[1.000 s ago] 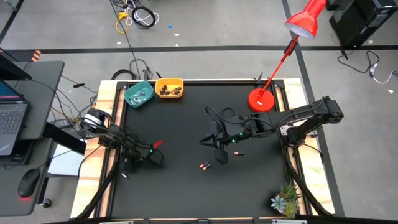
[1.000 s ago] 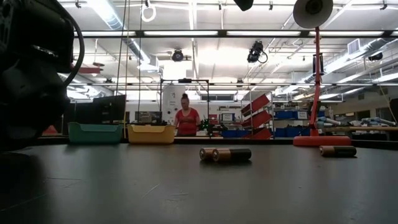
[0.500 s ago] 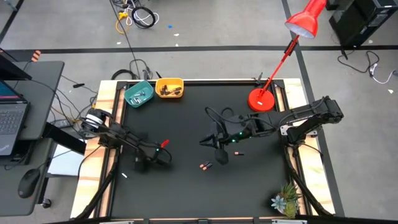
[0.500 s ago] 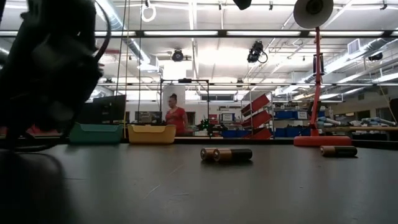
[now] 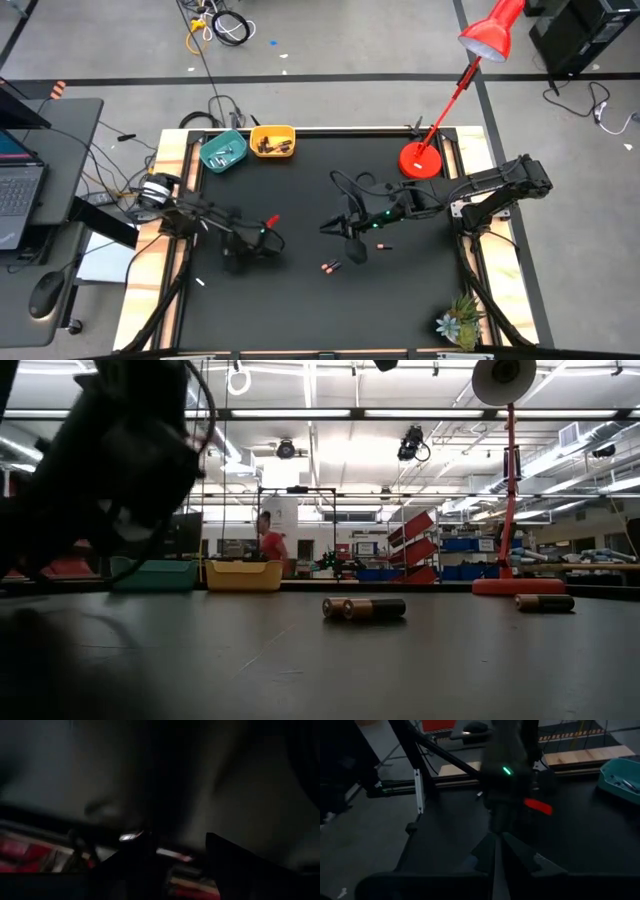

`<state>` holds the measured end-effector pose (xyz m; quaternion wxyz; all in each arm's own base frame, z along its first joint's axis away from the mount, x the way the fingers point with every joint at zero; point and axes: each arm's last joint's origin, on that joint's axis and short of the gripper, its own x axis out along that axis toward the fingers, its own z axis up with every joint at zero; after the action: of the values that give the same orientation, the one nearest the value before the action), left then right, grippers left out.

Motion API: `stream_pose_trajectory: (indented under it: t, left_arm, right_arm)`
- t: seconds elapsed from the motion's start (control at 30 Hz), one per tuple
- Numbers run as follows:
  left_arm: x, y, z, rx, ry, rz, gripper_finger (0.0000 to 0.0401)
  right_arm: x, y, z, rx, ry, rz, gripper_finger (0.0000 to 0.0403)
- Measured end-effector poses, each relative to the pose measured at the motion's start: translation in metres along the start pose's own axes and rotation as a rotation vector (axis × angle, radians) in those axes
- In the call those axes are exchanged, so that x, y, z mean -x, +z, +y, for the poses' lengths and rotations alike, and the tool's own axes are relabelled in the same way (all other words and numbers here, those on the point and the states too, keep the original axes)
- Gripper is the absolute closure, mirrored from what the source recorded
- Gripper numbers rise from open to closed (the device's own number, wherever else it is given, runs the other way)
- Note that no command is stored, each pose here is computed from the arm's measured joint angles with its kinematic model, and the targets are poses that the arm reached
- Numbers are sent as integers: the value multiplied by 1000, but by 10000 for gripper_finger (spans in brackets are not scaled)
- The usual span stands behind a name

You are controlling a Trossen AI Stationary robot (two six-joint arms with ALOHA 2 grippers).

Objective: Sort batteries
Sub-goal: Put the top silver battery into the blue bin

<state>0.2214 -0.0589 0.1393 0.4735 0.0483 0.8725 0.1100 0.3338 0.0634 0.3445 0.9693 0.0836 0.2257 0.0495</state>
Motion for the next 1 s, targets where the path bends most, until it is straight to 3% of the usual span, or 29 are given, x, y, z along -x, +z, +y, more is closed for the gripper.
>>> stream_pose_trajectory:
  t: [0.13,0.27,0.47,0.87,1.0]
  left_arm:
    - [-15,8,12,-89,43,149,203]
    - [-27,15,17,-149,14,240,203]
    - [-38,11,17,-223,-6,294,203]
    - [-53,4,19,-243,36,323,203]
    - [-53,4,16,-264,-73,330,203]
  right_arm:
    - [0,2,0,-2,15,-13,361]
    - [0,1,0,-20,16,-11,361]
    - [0,1,2,-42,21,-10,361]
    - [0,2,-4,-30,7,-13,361]
    - [0,2,-4,-18,7,-13,361]
